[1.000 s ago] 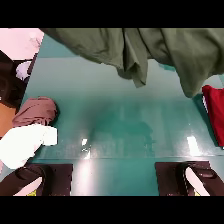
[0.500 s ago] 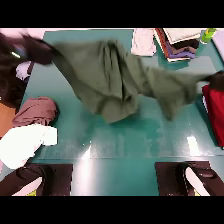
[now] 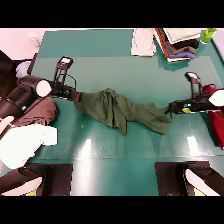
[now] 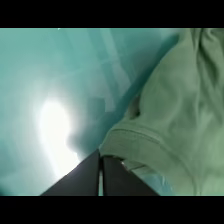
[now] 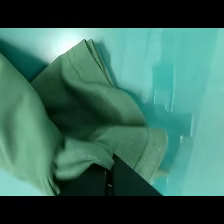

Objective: Fold the shirts.

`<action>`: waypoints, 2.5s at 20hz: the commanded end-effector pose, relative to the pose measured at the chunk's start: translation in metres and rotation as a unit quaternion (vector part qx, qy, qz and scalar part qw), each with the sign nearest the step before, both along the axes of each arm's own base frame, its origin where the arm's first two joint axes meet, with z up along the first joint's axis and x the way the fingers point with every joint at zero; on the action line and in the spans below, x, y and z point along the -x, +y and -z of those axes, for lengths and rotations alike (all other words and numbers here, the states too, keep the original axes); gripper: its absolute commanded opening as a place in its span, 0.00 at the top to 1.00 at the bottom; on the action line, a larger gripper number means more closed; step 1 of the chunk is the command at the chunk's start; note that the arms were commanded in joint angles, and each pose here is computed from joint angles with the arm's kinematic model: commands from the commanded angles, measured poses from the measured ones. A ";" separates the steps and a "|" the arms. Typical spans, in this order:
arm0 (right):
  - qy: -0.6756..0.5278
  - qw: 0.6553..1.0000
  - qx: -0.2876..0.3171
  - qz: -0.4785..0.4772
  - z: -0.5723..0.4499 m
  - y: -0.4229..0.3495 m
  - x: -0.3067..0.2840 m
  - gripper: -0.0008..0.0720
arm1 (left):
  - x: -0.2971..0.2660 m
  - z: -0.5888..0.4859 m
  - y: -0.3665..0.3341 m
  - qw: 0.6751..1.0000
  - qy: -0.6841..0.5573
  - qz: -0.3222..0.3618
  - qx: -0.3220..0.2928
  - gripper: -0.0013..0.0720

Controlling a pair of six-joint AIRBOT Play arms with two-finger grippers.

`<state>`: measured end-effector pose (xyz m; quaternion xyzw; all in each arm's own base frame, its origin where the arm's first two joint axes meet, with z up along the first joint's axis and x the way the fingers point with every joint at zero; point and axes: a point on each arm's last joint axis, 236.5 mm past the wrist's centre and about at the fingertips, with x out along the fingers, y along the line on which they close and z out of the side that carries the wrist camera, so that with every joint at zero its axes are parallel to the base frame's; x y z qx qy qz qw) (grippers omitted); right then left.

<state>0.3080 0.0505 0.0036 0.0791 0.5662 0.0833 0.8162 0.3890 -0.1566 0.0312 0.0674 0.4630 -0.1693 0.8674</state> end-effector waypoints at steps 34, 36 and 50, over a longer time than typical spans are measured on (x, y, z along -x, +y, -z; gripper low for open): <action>0.049 0.991 -0.013 -0.122 -0.045 0.034 0.047 0.17 | 0.064 0.039 -0.127 0.987 0.117 0.106 -0.002 0.95; 0.057 0.990 -0.012 -0.132 -0.035 0.041 0.042 0.17 | 0.059 0.036 -0.118 0.989 0.118 0.094 0.000 0.95; 0.006 0.991 0.006 -0.133 -0.016 0.055 -0.010 0.97 | 0.052 0.021 -0.099 0.991 0.092 0.094 -0.032 0.95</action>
